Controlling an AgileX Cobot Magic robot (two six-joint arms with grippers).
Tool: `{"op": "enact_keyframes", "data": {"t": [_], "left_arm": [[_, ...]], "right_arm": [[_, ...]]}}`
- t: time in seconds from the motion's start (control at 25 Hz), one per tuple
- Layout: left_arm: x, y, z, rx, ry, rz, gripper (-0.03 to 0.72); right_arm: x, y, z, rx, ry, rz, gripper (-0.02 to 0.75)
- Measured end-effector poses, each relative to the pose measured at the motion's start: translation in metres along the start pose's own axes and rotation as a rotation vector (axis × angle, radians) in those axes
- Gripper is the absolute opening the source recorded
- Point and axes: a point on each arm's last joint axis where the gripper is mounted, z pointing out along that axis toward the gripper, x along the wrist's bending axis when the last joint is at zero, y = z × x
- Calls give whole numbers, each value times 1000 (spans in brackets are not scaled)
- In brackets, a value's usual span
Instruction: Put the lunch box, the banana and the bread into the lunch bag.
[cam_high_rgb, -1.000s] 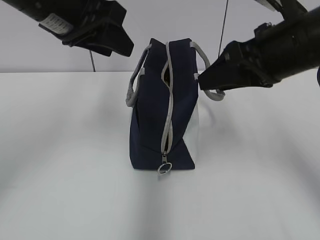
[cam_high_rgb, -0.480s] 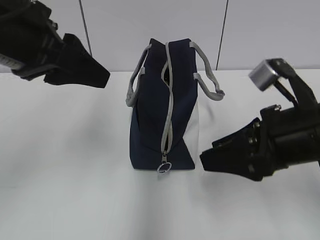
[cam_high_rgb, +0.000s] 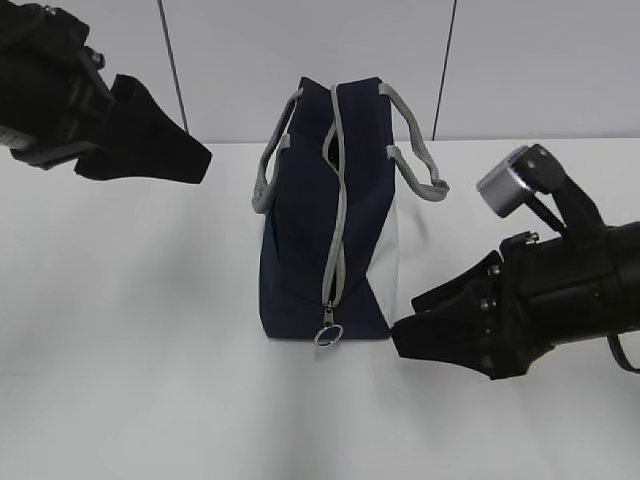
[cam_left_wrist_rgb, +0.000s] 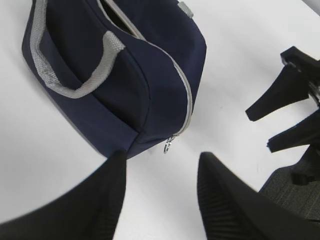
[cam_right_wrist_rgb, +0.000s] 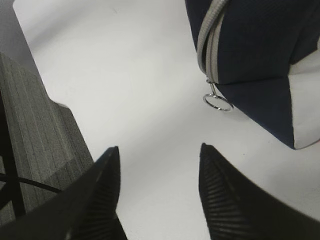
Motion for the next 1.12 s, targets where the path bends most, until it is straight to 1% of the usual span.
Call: {"op": "enact_keyframes", "data": {"t": [0.2, 0.36, 0.52, 0.68, 1.0, 1.12], "left_arm": [[0, 0, 0, 0, 0, 1, 340], [0, 0, 0, 0, 0, 1, 333], [0, 0, 0, 0, 0, 1, 330], [0, 0, 0, 0, 0, 1, 325], [0, 0, 0, 0, 0, 1, 319], [0, 0, 0, 5, -3, 1, 319]], "right_arm": [[-13, -11, 17, 29, 14, 2, 377], [-24, -21, 35, 12, 44, -100, 378], [-35, -29, 49, -24, 38, -161, 378], [-37, -34, 60, -53, 76, -153, 380], [-32, -38, 84, -44, 140, -176, 380], [-35, -40, 91, -42, 142, -168, 380]]}}
